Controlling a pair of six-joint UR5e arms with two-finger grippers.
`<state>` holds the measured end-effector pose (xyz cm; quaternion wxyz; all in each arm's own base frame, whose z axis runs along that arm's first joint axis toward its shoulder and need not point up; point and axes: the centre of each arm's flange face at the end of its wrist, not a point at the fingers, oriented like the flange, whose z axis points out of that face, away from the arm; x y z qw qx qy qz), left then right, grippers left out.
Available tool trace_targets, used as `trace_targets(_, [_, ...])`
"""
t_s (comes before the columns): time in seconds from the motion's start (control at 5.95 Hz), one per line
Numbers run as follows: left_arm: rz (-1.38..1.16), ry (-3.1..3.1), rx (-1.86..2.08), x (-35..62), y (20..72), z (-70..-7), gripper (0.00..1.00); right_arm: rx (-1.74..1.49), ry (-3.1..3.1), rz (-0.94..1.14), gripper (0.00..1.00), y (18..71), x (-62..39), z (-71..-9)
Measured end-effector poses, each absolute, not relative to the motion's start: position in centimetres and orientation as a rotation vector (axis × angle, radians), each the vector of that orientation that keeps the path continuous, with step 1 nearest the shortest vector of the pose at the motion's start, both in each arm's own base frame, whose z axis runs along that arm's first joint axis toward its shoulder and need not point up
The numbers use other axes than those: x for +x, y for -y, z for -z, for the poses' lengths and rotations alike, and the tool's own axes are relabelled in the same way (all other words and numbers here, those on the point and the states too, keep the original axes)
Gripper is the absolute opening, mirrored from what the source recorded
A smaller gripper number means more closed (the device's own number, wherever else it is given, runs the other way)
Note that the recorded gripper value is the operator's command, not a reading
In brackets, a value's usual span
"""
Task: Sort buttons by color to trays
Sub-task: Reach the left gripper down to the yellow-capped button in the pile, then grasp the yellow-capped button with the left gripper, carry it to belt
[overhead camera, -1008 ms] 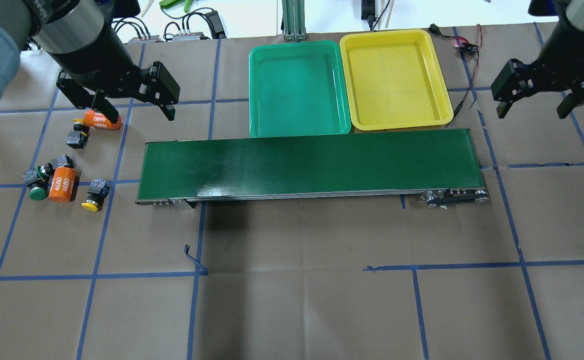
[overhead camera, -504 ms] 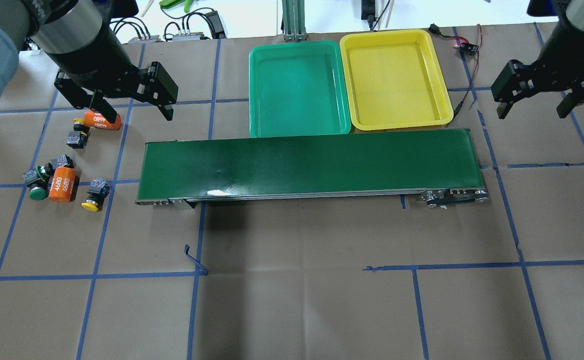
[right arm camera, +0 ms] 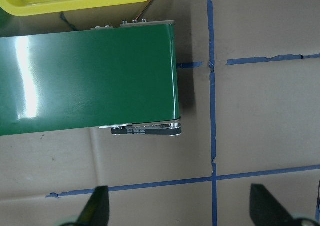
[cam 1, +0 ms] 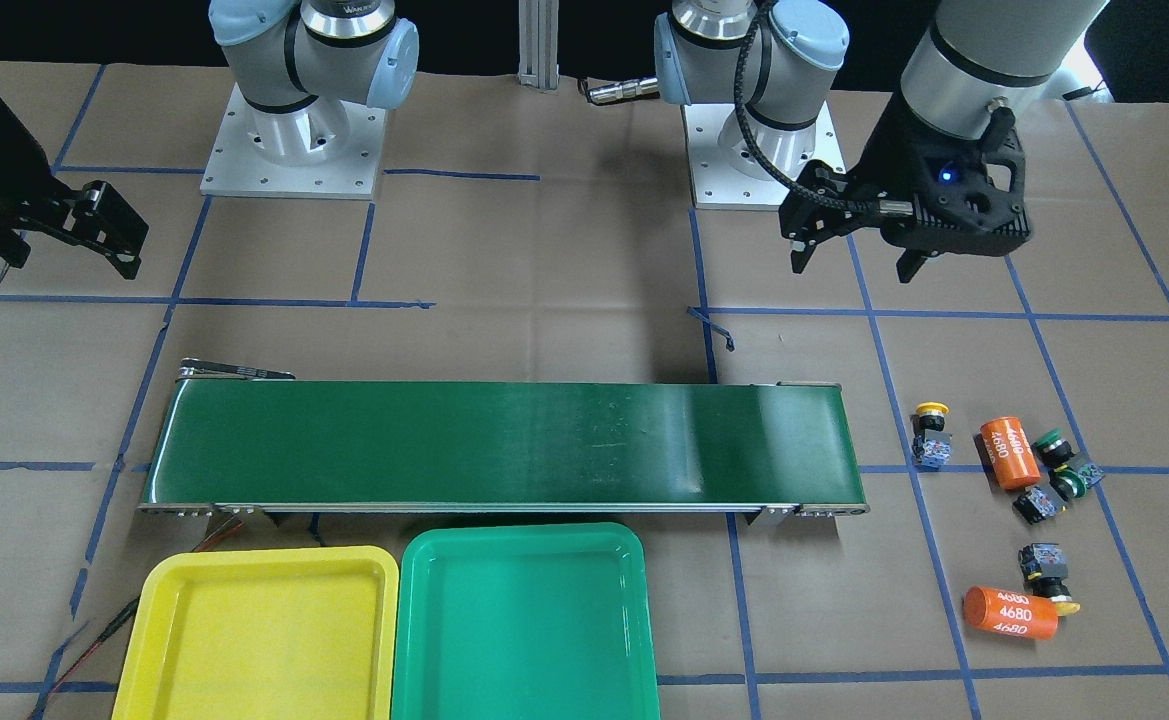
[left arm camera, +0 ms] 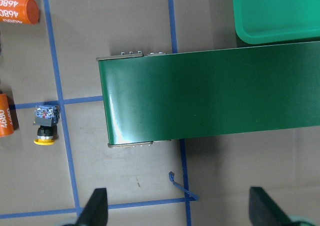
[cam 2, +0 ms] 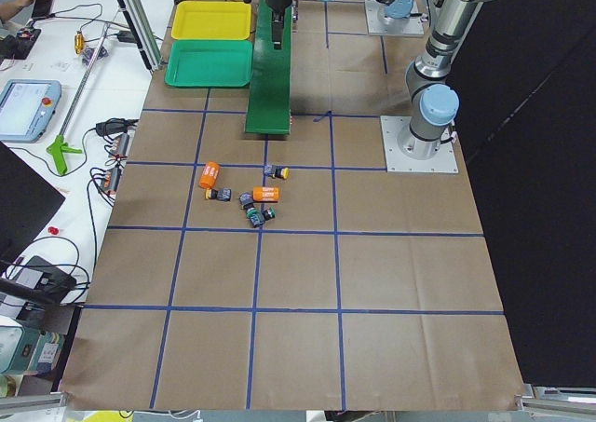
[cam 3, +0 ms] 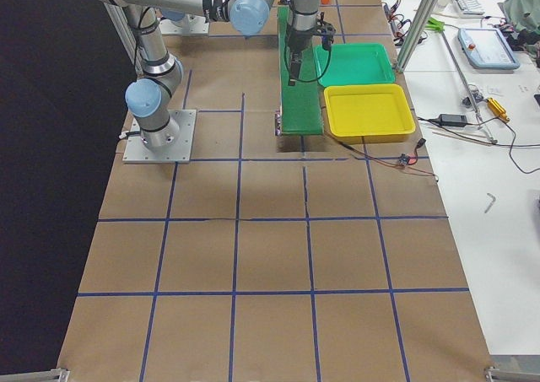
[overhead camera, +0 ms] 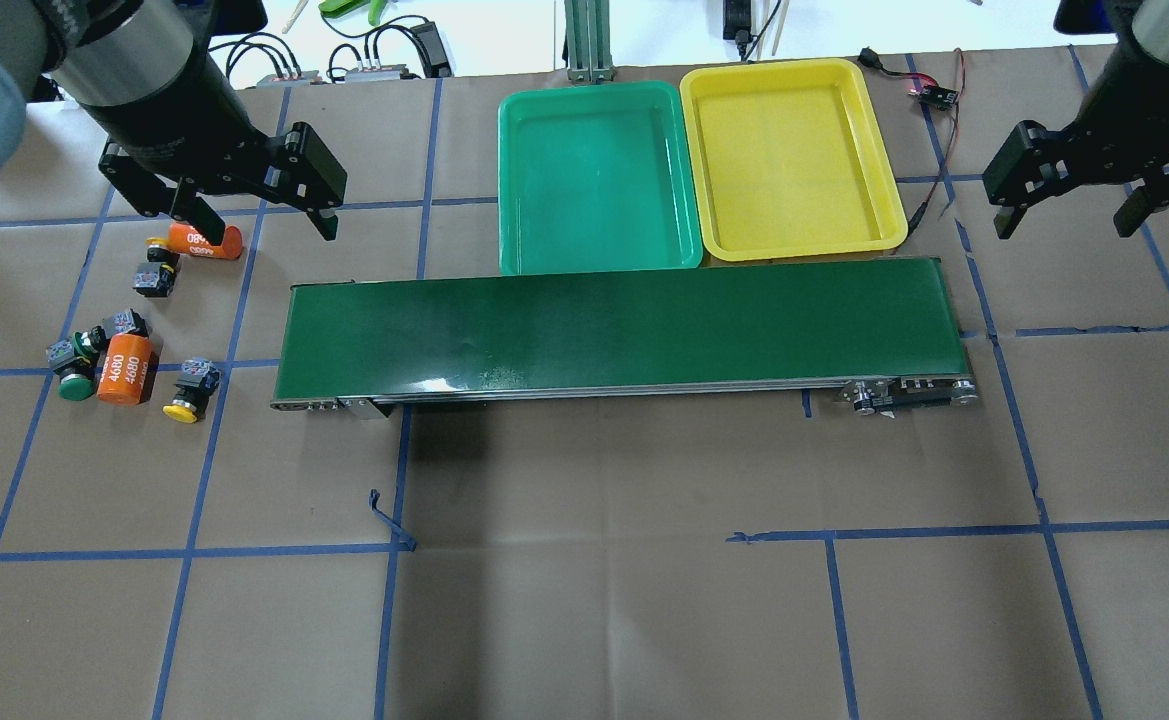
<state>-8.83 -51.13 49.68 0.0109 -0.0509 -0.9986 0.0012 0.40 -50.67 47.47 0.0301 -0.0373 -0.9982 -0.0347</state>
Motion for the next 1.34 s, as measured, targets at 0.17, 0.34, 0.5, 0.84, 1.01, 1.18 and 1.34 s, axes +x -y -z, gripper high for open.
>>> trace_targets(0.17, [0.023, 3.108, -0.234, -6.8, 52.0, -48.7, 0.98, -0.124, 3.078, 0.086, 1.00, 50.8, 0.6, -47.7])
trace_targets(0.34, [0.053, 3.102, -0.249, -4.7, 53.3, -47.1, 0.98, -0.154, 3.080, 0.062, 1.00, 50.9, 1.1, -47.8])
trace_targets(0.5, [0.092, 3.103, -0.198, -1.8, 55.3, -44.6, 0.98, -0.203, 3.078, 0.043, 1.00, 51.1, 2.3, -47.9])
trace_targets(0.84, [0.147, 3.114, -0.097, 3.3, 58.7, -38.7, 0.98, -0.263, 3.073, -0.006, 1.00, 51.3, 8.5, -47.6])
trace_targets(1.01, [0.153, 3.113, -0.040, 6.3, 59.5, -35.5, 0.98, -0.282, 3.074, -0.022, 1.00, 51.1, 11.2, -47.4])
trace_targets(1.18, [0.128, 3.118, -0.017, 8.3, 59.6, -32.4, 0.98, -0.282, 3.098, -0.022, 1.00, 50.8, 13.0, -47.3])
trace_targets(1.34, [0.133, 3.113, -0.028, 10.0, 59.0, -29.2, 0.98, -0.272, 3.130, -0.011, 1.00, 50.6, 14.2, -47.2])
